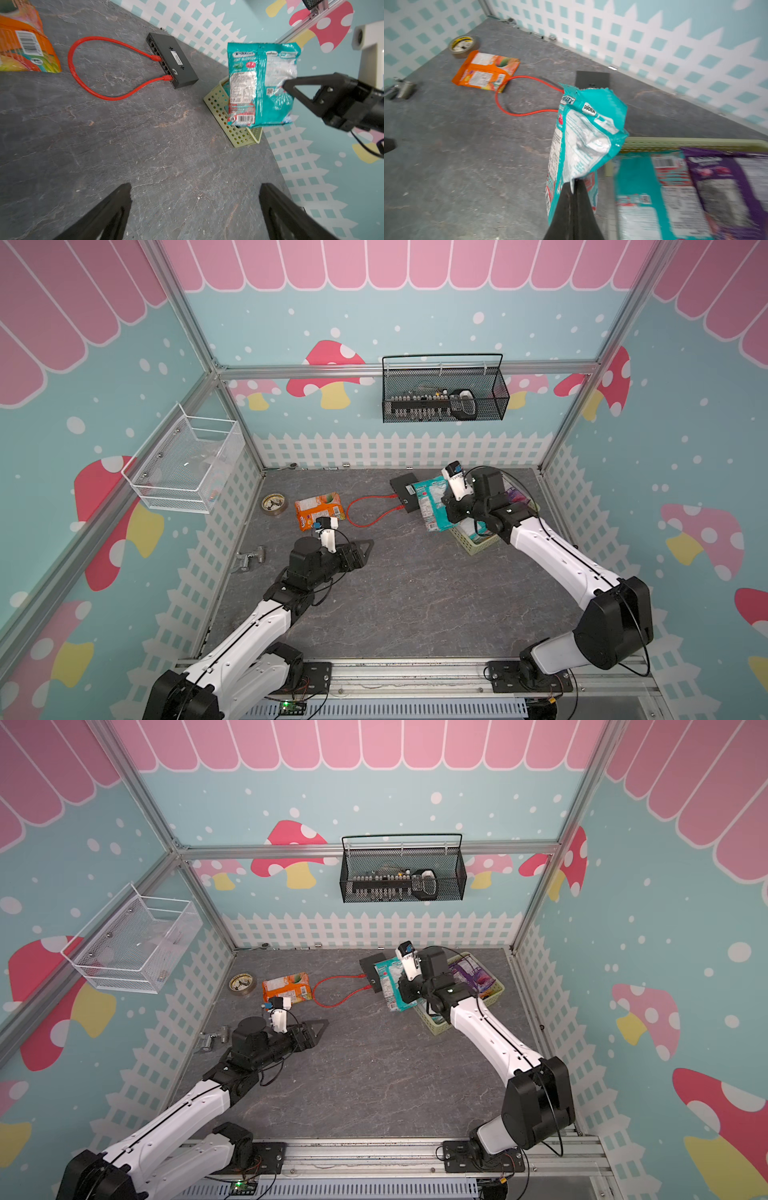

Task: Put the candies in the basket
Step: Place the candy in the basket.

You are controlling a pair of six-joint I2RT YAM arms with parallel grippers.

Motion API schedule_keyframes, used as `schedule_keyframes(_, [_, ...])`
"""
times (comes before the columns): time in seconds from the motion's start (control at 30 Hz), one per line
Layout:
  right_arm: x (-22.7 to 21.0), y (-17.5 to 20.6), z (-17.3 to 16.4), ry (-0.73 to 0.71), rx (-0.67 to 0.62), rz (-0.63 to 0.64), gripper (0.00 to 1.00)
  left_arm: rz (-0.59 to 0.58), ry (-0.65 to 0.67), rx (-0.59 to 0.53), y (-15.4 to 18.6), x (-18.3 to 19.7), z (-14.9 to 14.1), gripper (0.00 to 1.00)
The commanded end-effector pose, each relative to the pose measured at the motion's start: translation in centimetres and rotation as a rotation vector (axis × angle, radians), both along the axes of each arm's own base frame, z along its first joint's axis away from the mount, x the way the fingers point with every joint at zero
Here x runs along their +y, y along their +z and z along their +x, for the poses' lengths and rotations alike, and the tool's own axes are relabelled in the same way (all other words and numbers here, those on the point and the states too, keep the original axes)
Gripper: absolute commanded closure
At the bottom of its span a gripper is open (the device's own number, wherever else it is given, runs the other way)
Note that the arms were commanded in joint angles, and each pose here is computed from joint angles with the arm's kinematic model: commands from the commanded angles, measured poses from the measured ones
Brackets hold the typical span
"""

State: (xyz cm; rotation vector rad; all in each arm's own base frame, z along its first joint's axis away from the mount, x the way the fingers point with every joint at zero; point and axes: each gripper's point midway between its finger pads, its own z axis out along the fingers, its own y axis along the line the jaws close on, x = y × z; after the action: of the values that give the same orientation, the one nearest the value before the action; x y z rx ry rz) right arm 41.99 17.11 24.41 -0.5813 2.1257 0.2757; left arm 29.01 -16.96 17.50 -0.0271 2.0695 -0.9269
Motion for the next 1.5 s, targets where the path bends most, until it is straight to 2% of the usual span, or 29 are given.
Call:
schedule_keyframes(0.0, [-4.0,-1.4,1.2,0.004,0.089,-0.088,1.0,0.024,-0.033,-0.035,1.1,-0.9,0.2,0.01])
schedule_keyframes(0.13, [-7.9,-3.5,3.4,-0.041,0.181,-0.092,1.0,0.035,-0.038,-0.037,1.2,-1.1,0.5,0.01])
schedule_keyframes(0.33, [-14.1,-7.7,5.7,-0.178,0.279,-0.181,1.0,0.038,-0.044,-0.035,1.4,-1.4,0.8,0.01])
schedule_keyframes(0.47, [-17.7,-9.9,7.2,-0.259,0.305,-0.303,1.0,0.046,-0.046,-0.027,1.1,-1.5,1.0,0.01])
schedule_keyframes(0.57, [-19.3,-12.0,8.0,-0.263,0.318,-0.402,1.0,0.048,-0.047,-0.02,0.9,-1.6,1.1,0.01])
schedule_keyframes(0.87, [-22.1,-12.4,9.8,-0.266,0.242,-0.609,1.0,0.05,-0.047,-0.008,0.6,-1.7,1.2,0.01])
schedule_keyframes(1.23, [-23.7,-11.4,10.8,-0.217,0.163,-0.79,1.0,0.041,-0.036,0.0,0.7,-1.7,1.4,0.01])
schedule_keyframes(1.37, [-23.2,-11.9,11.0,-0.143,0.144,-0.814,1.0,0.046,-0.019,0.007,0.3,-1.5,1.6,0.01])
schedule_keyframes(1.47, [-23.1,-13.2,10.6,-0.063,0.139,-0.877,1.0,0.042,-0.023,0.004,0.4,-1.6,1.5,0.01])
